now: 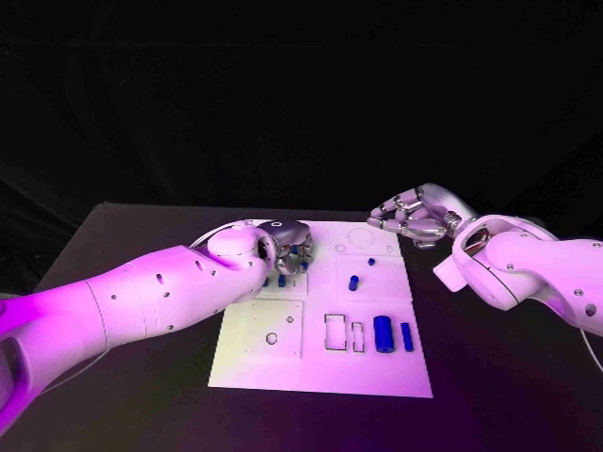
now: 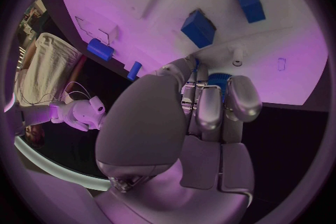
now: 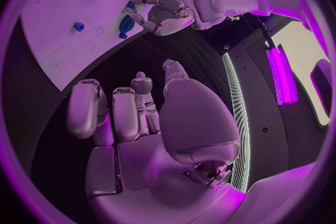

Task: Assemble the parts on the task board

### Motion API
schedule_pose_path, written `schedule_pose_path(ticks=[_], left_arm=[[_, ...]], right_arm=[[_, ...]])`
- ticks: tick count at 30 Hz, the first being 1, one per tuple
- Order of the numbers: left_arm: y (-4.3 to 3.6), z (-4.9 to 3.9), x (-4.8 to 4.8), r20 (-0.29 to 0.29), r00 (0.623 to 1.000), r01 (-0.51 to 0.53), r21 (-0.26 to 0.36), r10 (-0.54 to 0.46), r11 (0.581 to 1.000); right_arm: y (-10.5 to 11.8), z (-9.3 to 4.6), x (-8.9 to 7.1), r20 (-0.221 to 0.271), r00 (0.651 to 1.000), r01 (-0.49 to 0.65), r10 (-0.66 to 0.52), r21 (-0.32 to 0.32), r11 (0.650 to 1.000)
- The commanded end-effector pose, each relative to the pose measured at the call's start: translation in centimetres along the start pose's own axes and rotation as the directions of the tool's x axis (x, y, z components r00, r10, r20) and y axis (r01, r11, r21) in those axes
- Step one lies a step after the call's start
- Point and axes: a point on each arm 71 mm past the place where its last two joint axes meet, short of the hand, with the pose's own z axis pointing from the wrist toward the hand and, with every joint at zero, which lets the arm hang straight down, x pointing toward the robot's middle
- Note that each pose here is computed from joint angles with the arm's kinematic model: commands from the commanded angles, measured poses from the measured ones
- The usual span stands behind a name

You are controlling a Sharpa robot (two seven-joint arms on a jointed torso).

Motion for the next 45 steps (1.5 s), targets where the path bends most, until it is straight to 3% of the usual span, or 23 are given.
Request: schedule_pose_path(ticks=[1,16,22,34,45], left_arm=[[-0.02,0.15,0.4,-0.042,0.999,-0.013,-0.01,0.013,1.0],[-0.21,0.24,0.2,-0.008,1.0,-0.004,0.019,0.004,1.0],[0.06,-0.09,-0.12,0.008,1.0,0.029,0.013,-0.029,1.0],[1.51,-1.9,-1.89,0.06,0.994,0.089,-0.008,-0.089,0.996],[3.89,-3.58,-2.38,0.054,0.992,0.114,-0.059,-0.111,0.992]], right_arm=[[0.1,0.0,0.2,-0.016,1.0,0.008,-0.008,-0.014,1.0],[0.1,0.0,0.2,-0.014,1.0,0.008,-0.008,-0.015,1.0],[0.1,0.0,0.2,-0.012,1.0,0.008,-0.009,-0.014,1.0],[-0.1,0.0,0.0,-0.007,1.0,0.01,-0.01,-0.009,1.0],[-0.4,-0.2,0.0,-0.009,1.0,0.009,-0.009,-0.002,1.0]])
